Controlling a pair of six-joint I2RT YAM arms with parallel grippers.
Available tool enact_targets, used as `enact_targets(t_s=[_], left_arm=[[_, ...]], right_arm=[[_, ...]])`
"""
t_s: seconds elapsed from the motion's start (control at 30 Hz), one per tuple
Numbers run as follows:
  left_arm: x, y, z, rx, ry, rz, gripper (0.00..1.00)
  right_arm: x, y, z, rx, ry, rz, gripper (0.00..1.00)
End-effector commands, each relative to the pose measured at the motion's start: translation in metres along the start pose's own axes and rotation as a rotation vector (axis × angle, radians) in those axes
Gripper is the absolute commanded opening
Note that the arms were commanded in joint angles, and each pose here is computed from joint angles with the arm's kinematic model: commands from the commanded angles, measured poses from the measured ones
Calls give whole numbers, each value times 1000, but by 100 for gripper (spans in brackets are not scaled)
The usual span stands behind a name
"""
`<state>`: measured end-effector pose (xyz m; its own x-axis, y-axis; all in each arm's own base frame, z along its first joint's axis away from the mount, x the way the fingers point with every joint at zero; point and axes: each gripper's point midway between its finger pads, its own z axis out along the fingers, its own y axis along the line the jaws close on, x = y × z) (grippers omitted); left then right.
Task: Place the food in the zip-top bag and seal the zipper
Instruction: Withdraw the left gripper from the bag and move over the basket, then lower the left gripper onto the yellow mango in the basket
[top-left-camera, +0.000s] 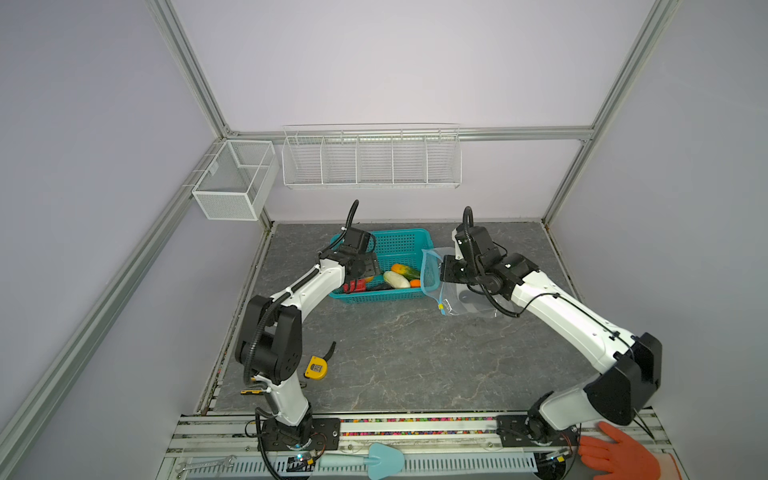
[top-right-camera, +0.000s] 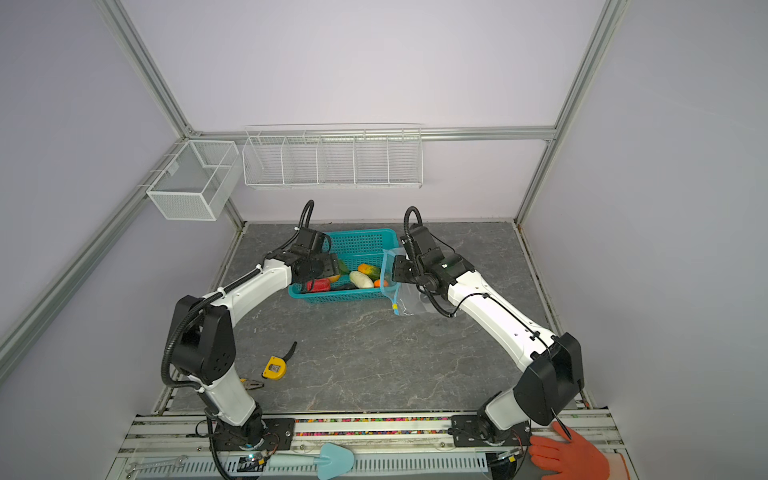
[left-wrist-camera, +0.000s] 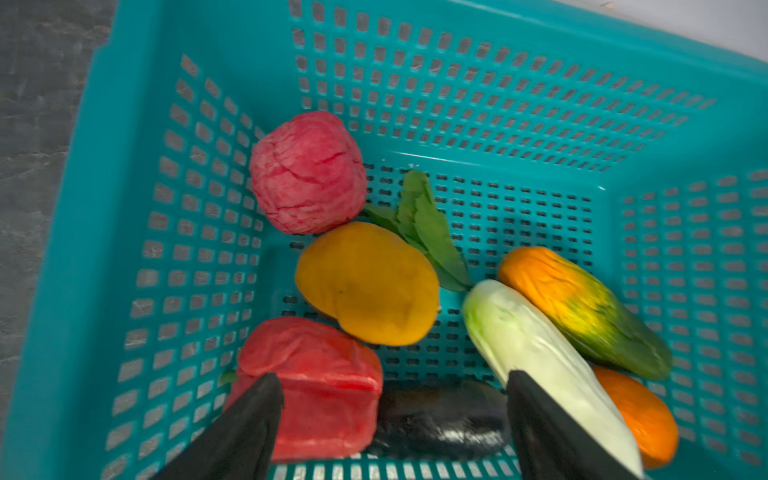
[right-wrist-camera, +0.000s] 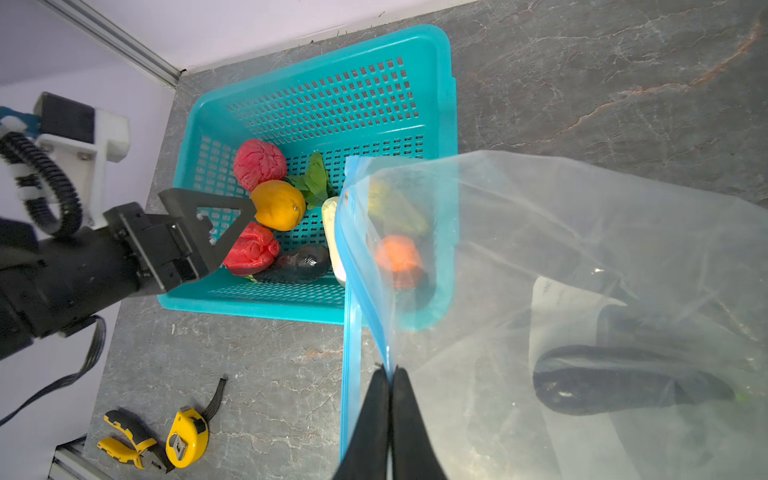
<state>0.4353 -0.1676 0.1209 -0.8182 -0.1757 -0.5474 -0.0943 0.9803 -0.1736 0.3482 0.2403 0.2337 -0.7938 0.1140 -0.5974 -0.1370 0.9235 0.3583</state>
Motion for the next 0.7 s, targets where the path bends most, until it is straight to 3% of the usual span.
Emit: enact_targets(t_s=[0.0,0.67], left_arm=[[-2,13,9,-90,38,19,88],[16,2,69,-105,164,4,87]], right_arm=[[4,4,8,-21,20,-21,7],[6,-5,13,-34,23,1,6]])
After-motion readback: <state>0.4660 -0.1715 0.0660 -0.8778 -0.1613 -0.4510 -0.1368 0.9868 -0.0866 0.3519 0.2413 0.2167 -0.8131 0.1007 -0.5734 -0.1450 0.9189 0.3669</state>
